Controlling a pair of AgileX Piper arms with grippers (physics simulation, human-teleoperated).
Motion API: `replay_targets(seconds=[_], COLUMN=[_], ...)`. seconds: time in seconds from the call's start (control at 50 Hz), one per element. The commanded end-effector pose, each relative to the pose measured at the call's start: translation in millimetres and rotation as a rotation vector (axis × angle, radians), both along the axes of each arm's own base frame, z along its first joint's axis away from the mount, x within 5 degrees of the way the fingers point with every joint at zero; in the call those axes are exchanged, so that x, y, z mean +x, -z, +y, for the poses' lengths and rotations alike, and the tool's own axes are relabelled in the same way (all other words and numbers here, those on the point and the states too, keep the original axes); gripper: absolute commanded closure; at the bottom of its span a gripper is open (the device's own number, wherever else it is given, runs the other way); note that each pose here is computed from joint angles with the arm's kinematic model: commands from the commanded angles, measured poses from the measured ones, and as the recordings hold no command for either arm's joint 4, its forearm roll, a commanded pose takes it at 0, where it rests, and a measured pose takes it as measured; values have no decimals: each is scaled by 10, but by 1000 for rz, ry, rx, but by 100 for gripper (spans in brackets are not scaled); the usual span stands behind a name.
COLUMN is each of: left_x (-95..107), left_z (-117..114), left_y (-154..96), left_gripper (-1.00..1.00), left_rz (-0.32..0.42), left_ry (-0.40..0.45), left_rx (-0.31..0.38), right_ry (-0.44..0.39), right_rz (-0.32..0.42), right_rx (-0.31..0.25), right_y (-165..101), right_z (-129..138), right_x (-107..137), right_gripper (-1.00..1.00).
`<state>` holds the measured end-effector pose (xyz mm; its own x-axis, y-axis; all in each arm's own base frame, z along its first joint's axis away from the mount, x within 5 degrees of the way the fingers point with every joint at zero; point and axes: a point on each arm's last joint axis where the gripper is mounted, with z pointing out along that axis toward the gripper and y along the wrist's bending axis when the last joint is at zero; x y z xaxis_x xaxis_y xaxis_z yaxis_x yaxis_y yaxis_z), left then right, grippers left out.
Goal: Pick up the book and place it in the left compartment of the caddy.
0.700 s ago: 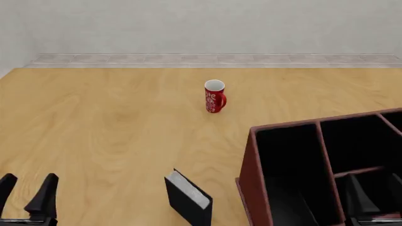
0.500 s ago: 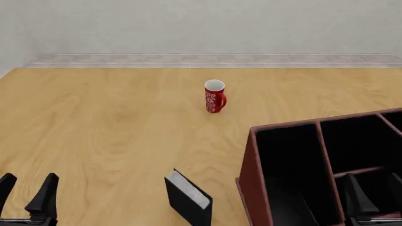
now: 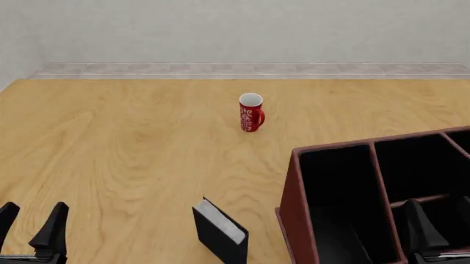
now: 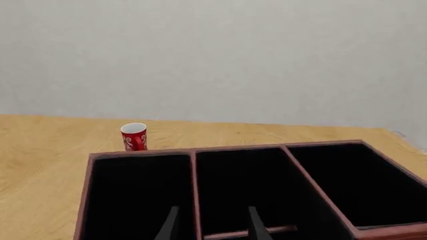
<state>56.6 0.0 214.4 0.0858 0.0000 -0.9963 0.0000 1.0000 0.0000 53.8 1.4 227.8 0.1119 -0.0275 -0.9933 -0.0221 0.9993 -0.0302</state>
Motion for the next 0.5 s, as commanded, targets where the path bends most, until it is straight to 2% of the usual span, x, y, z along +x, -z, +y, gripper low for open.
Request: replay_targets(seconds=[0.02, 0.08, 0.3, 0.34, 0.5], left_x=[0, 0, 0, 0, 0], left_z=[0, 0, 0, 0, 0], left_y=[0, 0, 0, 0, 0], left_gripper=[-100, -100, -100, -100, -100], left_rz=[0, 0, 0, 0, 0], left_ry=[0, 0, 0, 0, 0], left_rx=[0, 0, 0, 0, 0], right_ry=[-29, -55, -93, -125, -172], right_rz=[-22, -26, -34, -50, -68], right_rx=[-3, -23, -9, -11, -23], right_y=[-157, -184, -383, -536, -727], right_z=[14, 27, 37, 41, 40], right_x=[-42, -51, -119, -181, -274], right_gripper=[-100, -100, -100, -100, -100])
